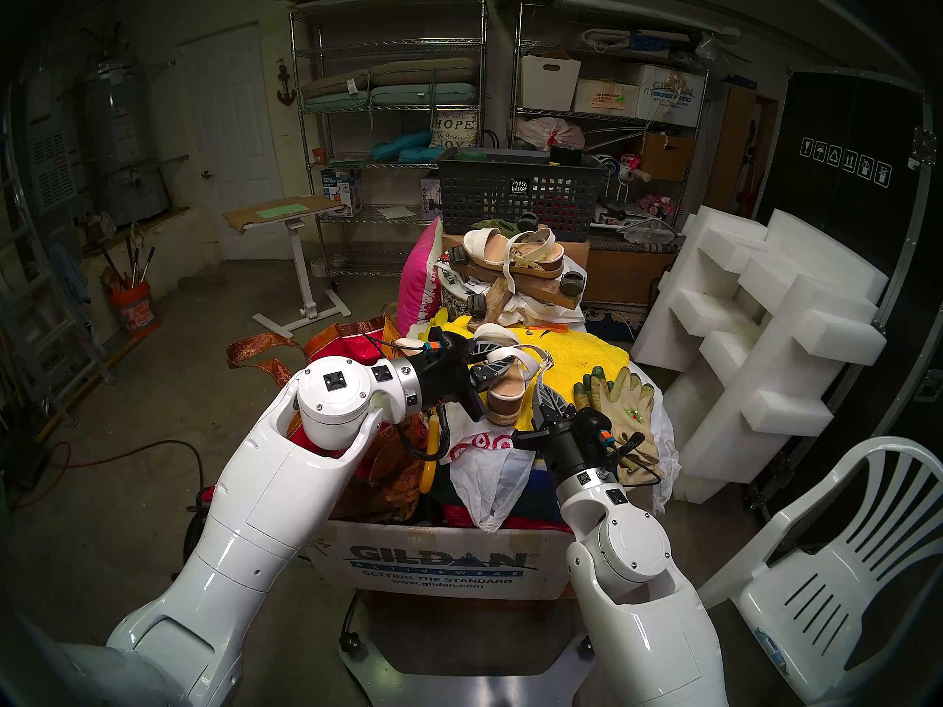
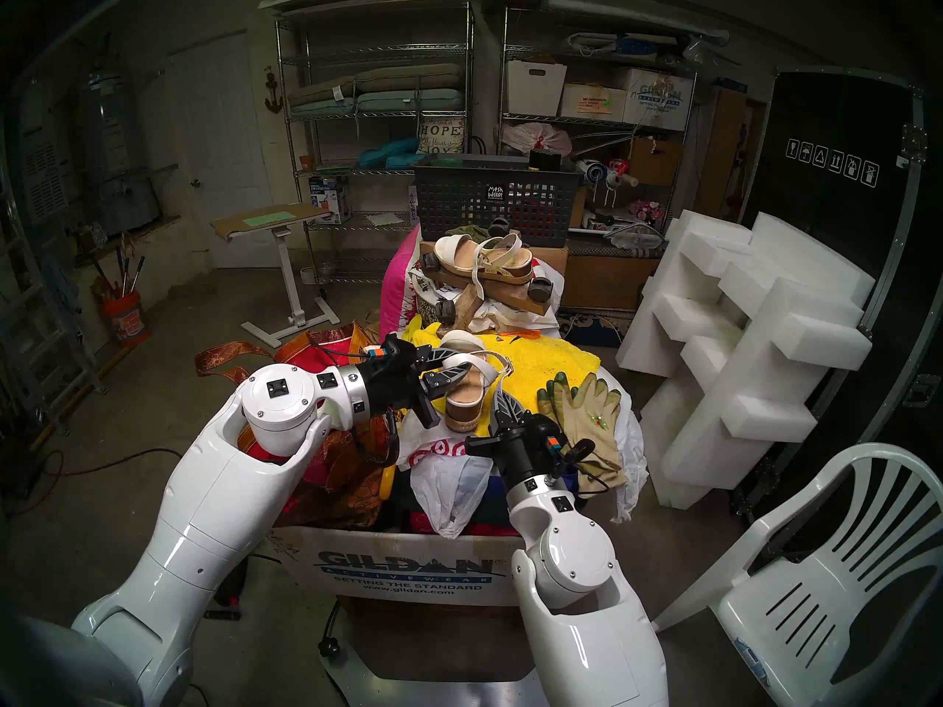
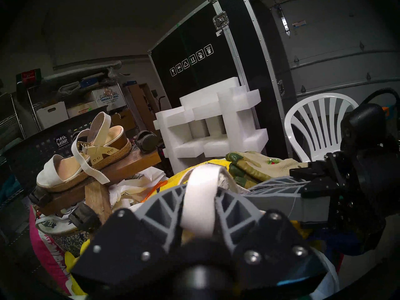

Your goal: Unbuckle a shoe

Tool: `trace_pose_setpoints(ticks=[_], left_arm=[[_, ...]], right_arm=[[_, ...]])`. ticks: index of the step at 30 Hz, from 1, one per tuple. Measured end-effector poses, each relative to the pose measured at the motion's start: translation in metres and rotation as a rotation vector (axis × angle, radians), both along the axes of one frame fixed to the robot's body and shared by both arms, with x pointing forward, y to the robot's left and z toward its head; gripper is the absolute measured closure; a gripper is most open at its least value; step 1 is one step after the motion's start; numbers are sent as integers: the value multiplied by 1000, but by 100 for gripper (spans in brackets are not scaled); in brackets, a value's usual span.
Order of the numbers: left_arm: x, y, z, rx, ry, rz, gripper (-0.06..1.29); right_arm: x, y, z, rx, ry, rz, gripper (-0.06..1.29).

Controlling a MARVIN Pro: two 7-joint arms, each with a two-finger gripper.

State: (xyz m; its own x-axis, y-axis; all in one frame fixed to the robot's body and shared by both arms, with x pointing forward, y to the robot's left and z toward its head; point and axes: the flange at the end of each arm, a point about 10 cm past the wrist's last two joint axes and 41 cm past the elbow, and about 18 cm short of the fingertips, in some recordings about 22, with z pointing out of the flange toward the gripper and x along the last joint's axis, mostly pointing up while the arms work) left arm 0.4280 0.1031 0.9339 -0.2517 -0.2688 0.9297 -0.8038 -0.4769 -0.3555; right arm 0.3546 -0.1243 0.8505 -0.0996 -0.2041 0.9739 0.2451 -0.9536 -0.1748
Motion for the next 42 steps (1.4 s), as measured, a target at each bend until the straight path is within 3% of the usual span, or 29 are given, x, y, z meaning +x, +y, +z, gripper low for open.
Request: trace_pose_setpoints(ticks=[2, 4, 13, 27, 40, 42], left_arm=[[-1, 1, -1, 0, 5, -2, 92], [-3, 2, -4, 4, 14, -7, 101], [-6, 7, -9, 15, 36, -13, 117], [-4, 8, -10, 13, 45, -21, 119], [1, 9, -7, 18, 39, -29, 119], [1, 11, -4, 21, 35, -28, 113]], right_arm=[[1, 0, 0, 0, -2, -1, 101], [1, 0, 1, -2, -7, -2, 125], [5, 2, 6, -18, -37, -3, 125], [11, 14, 17, -28, -72, 42, 125], [19, 11, 18, -74, -69, 13, 125], [19, 11, 18, -76, -66, 10, 125]])
